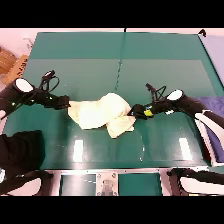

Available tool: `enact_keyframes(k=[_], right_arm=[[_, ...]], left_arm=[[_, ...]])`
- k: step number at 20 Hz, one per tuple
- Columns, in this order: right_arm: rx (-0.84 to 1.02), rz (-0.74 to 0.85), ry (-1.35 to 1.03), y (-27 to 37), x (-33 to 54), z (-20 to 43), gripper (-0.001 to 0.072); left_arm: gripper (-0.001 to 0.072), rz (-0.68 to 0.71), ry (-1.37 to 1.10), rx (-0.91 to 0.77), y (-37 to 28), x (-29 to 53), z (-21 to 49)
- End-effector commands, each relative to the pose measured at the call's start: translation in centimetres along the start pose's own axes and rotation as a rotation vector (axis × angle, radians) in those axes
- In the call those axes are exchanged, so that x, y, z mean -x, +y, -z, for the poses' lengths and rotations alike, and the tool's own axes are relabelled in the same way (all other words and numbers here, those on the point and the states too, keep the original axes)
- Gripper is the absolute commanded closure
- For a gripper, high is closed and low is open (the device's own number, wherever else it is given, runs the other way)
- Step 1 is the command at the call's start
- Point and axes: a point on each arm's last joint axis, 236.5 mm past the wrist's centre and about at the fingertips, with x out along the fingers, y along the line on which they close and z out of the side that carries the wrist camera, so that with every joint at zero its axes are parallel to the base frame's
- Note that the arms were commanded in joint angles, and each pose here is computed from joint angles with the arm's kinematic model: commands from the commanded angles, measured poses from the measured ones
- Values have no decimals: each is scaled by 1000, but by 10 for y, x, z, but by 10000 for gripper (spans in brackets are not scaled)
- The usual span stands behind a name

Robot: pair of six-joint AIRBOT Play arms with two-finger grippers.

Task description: Fold the shirts.

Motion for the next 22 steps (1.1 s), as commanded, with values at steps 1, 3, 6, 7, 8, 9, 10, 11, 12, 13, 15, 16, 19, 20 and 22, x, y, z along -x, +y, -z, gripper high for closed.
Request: enact_keyframes(k=[1, 3, 6, 7, 8, 9, 10, 11, 12, 13, 15, 16, 19, 20, 22], right_arm=[[51, -78, 20, 27, -13, 7, 644], [61, -81, 2, 27, -7, -1, 694], [57, -124, -56, 30, 35, -35, 695], [70, -142, -97, 34, 61, -51, 696], [89, -152, -148, 40, 91, -67, 696], [115, -161, -199, 47, 121, -80, 696], [148, -162, -260, 59, 154, -91, 695], [195, -158, -321, 73, 185, -98, 696], [250, -151, -384, 89, 215, -101, 695], [316, -141, -453, 110, 246, -101, 696], [446, -119, -583, 154, 299, -89, 696], [507, -111, -640, 175, 321, -78, 695], [667, -58, -833, 227, 382, -43, 695], [702, -37, -895, 239, 398, -32, 695], [758, -19, -995, 259, 422, -9, 695]], left_arm=[[684, -4, -5, -6, 1, 1, -1], [685, -14, -15, -22, 1, 6, -7], [685, -42, -133, -118, -17, 53, -48], [685, -63, -206, -161, -26, 81, -68], [685, -75, -279, -205, -39, 112, -86], [685, -81, -352, -248, -56, 145, -102], [685, -76, -420, -282, -74, 178, -114], [685, -71, -487, -306, -91, 211, -124], [685, -64, -560, -341, -111, 246, -132], [685, -49, -637, -371, -132, 283, -137], [685, -20, -803, -448, -174, 355, -140], [685, 1, -885, -479, -195, 390, -136], [685, 26, -1135, -548, -236, 479, -116], [685, 33, -1211, -554, -243, 500, -110], [685, 42, -1299, -557, -250, 524, -103]])
